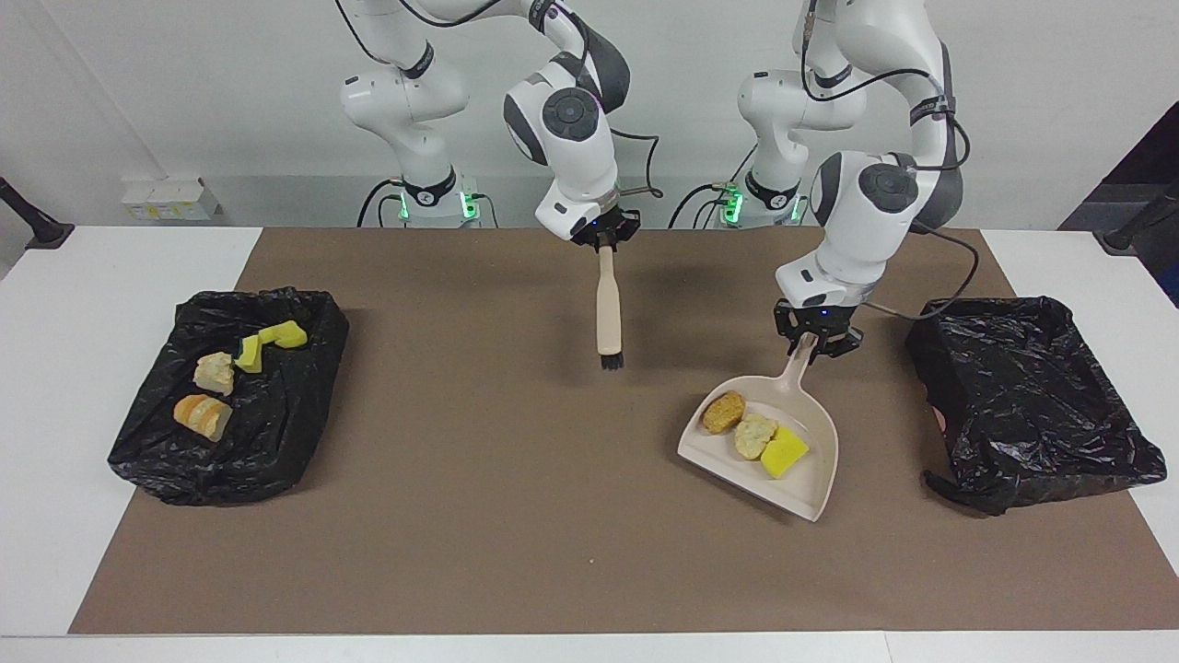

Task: Sweep and dump trash in bin
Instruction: 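Carry the loaded dustpan to the trash bag with the left gripper, then tilt the dustpan over the trash bag with the left gripper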

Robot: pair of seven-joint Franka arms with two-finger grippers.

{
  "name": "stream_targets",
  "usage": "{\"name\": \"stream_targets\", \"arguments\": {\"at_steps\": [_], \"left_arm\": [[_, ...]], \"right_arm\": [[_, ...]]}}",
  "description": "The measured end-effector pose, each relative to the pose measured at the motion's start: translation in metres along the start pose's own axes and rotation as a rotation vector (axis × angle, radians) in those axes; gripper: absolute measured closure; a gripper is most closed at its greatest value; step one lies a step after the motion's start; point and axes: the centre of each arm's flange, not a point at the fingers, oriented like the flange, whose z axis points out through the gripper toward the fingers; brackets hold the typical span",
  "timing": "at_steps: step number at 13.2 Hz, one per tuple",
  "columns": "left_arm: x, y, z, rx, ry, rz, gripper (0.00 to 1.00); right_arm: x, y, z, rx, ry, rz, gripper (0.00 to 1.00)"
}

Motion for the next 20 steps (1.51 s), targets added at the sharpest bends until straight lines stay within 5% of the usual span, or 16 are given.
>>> {"name": "stream_targets", "arguments": {"at_steps": [6, 13, 17, 20], "left_arm": [[-0.056, -0.085, -0.075, 0.030, 0.012, -0.079, 0.68], [-0.185, -0.239, -0.123, -0.023, -0.050, 0.020, 0.68], [-0.247, -0.315, -0.135, 0.048, -0.206, 0.186, 0.68], [-0.259, -0.351, -0.137, 0.106, -0.358, 0.284, 0.68]], "right_arm": [[-0.071, -0.041, 0.062, -0.084, 0.049, -0.045, 0.74], [-0.080, -0.047, 0.120, -0.168, 0.073, -0.046, 0.74], [-0.076, -0.050, 0.130, -0.156, 0.079, -0.047, 0.74], [-0.070, -0.048, 0.133, -0.152, 0.079, -0.037, 0.74]]}}
